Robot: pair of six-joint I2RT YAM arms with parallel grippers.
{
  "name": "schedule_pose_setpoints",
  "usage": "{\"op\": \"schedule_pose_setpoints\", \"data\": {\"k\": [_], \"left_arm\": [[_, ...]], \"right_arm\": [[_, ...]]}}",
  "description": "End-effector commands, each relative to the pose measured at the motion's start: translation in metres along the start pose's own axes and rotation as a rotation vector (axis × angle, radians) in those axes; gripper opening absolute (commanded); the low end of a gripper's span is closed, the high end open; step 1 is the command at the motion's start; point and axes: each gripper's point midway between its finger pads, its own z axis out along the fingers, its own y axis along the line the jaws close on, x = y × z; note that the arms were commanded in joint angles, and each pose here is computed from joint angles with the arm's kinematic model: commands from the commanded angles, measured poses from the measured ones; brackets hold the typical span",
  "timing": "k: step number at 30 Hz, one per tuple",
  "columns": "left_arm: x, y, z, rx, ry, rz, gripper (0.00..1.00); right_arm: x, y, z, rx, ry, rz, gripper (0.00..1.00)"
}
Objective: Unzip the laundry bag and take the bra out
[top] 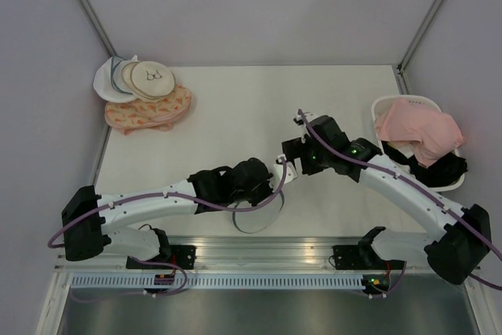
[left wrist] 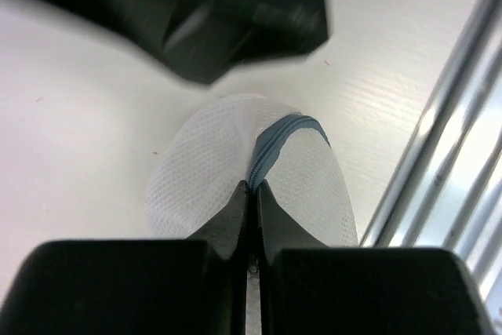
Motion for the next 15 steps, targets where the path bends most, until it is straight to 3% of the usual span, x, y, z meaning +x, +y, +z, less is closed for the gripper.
{"op": "schedule_pose_setpoints", "data": {"k": [1,5,7,13,15], "left_arm": [[-0.049,0.039,-0.017,-0.227,-0.226,-0.221,0.02],[-0.074,0.066,-0.034,-0.362,-0.419,-0.488,0.02],[-0.083,0.085,-0.046,-0.457,-0.542,-0.719,0.02],[-0.051,0.115,-0.068,-0.602,-0.794,-1.261,0.02],[-0.034,0.117,-0.072,-0.592,-0.882,-1.445,0.02]], "right_arm": [[-0.031,-0.046,-0.034,0.247,-0.186,0.105,0.98],[-0.03,-0.063,-0.058,0.32,-0.302,0.144,0.98],[-0.031,-0.058,-0.064,0.281,-0.348,0.15,0.98],[-0.029,-0.03,-0.104,0.07,-0.553,0.185,0.98],[-0.024,-0.02,-0.104,0.001,-0.56,0.183,0.98]]}}
